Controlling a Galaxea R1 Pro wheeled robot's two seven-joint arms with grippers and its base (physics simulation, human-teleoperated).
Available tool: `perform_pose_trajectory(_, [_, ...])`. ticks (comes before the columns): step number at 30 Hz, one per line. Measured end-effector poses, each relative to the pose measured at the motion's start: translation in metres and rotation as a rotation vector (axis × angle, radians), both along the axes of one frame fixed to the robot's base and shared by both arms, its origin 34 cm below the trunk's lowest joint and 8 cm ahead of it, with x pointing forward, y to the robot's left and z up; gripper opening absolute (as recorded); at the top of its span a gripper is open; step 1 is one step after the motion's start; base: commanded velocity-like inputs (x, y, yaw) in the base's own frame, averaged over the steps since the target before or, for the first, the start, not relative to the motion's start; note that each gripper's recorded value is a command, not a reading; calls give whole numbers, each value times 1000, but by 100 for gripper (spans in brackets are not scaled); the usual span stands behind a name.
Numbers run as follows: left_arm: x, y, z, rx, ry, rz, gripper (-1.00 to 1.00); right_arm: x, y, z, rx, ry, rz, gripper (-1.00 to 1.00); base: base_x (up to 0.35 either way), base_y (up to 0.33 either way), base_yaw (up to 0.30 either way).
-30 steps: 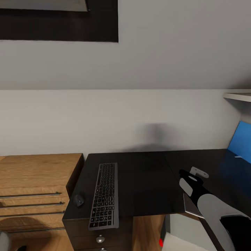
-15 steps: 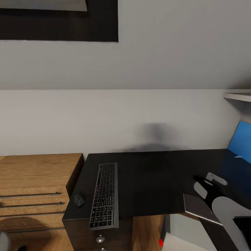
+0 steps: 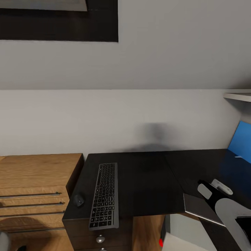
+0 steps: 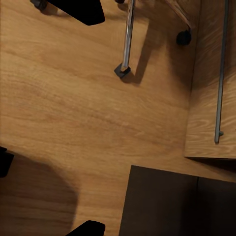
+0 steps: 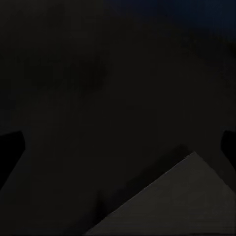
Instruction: In the bedroom, organize the workspace by keeping the computer under the desk, ensuring the monitor is on the desk, placing the keyboard on the desk next to the monitor, placing the mouse on the desk next to the keyboard, moving the folder from the swivel chair onto the desk next to the mouse, stacking the notebook on top of the folder with the pen on top of the notebook, and positioning the swivel chair next to the desk.
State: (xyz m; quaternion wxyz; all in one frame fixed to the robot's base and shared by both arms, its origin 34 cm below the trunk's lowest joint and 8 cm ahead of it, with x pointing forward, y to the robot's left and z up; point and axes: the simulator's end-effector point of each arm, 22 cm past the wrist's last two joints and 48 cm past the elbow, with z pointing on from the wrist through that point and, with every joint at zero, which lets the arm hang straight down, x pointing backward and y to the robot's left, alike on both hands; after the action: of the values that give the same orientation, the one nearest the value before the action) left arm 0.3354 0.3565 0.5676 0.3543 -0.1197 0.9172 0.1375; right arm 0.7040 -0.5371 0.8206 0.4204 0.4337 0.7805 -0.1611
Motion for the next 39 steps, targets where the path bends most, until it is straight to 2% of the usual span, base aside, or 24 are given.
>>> perform_pose_trajectory(3, [0, 1, 0, 0, 0, 2, 100, -1, 2, -3, 25, -5, -16, 100, 0, 0, 0])
perform_pose_trajectory(4, [0, 2, 0, 2, -1, 7, 100, -3, 4, -6, 53, -4, -26, 100, 0, 0, 0])
perform_pose_trajectory(10, [2, 1, 0, 2, -6, 11, 100, -4, 6, -11, 74, -2, -32, 100, 0, 0, 0])
perform_pose_trajectory(18, [2, 0, -12, 1, -5, 13, 100, -6, 3, -24, 75, 6, -39, 100, 0, 0, 0])
perform_pose_trajectory(29, [3, -2, -29, 0, -7, 13, 100, -21, -13, -41, 52, 43, -95, 100, 0, 0, 0])
perform_pose_trajectory(39, [3, -2, -45, 0, -7, 10, 100, -23, -18, -56, 47, 45, -103, 100, 0, 0, 0])
